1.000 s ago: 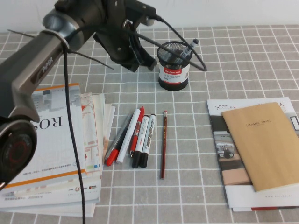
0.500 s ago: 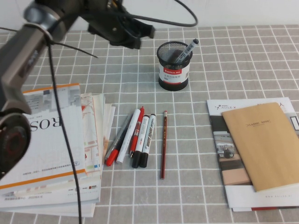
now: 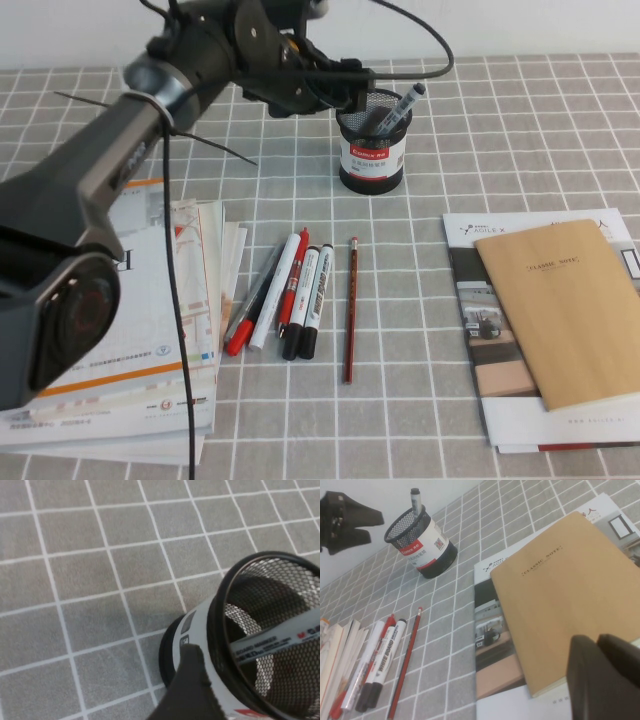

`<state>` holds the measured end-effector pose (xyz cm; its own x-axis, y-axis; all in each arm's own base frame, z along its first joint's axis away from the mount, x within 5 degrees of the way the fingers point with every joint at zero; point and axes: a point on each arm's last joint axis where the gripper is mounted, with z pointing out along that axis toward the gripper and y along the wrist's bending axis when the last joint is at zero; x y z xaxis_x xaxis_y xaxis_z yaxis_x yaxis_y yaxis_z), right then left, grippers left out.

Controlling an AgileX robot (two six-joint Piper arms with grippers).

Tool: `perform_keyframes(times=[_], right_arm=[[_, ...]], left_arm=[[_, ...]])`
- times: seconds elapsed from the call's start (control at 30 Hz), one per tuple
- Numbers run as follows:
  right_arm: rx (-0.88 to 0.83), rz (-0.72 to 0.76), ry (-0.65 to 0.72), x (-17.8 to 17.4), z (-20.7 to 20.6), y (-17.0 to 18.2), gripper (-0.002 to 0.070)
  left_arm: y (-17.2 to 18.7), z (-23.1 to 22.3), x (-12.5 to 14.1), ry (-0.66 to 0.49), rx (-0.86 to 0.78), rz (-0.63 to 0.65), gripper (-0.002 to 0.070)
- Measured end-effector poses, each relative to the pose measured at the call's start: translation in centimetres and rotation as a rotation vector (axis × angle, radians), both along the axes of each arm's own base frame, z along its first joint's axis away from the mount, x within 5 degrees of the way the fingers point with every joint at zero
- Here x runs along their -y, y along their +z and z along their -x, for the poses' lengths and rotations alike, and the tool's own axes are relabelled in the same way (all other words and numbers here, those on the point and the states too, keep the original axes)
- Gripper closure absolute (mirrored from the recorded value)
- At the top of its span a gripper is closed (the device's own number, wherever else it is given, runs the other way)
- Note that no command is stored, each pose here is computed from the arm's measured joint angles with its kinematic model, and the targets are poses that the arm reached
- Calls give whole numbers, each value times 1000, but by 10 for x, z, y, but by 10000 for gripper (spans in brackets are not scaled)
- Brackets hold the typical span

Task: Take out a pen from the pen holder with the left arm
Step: Pick up the pen from the pen holder

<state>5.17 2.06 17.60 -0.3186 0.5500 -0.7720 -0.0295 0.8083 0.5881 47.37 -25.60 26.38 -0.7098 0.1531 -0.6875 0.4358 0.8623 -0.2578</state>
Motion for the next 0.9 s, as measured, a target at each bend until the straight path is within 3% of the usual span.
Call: perform_keyframes(times=[0.33,0.6,0.9], right_arm=[[0,0,0,0,0,0,689],[0,0,0,0,0,0,689],[0,0,0,0,0,0,689]], left_arm=[[-23,-11,5,29,8,38,207],[-21,-11,10,30,37,54,396],[-37,-9,13,16,-23,26,431]])
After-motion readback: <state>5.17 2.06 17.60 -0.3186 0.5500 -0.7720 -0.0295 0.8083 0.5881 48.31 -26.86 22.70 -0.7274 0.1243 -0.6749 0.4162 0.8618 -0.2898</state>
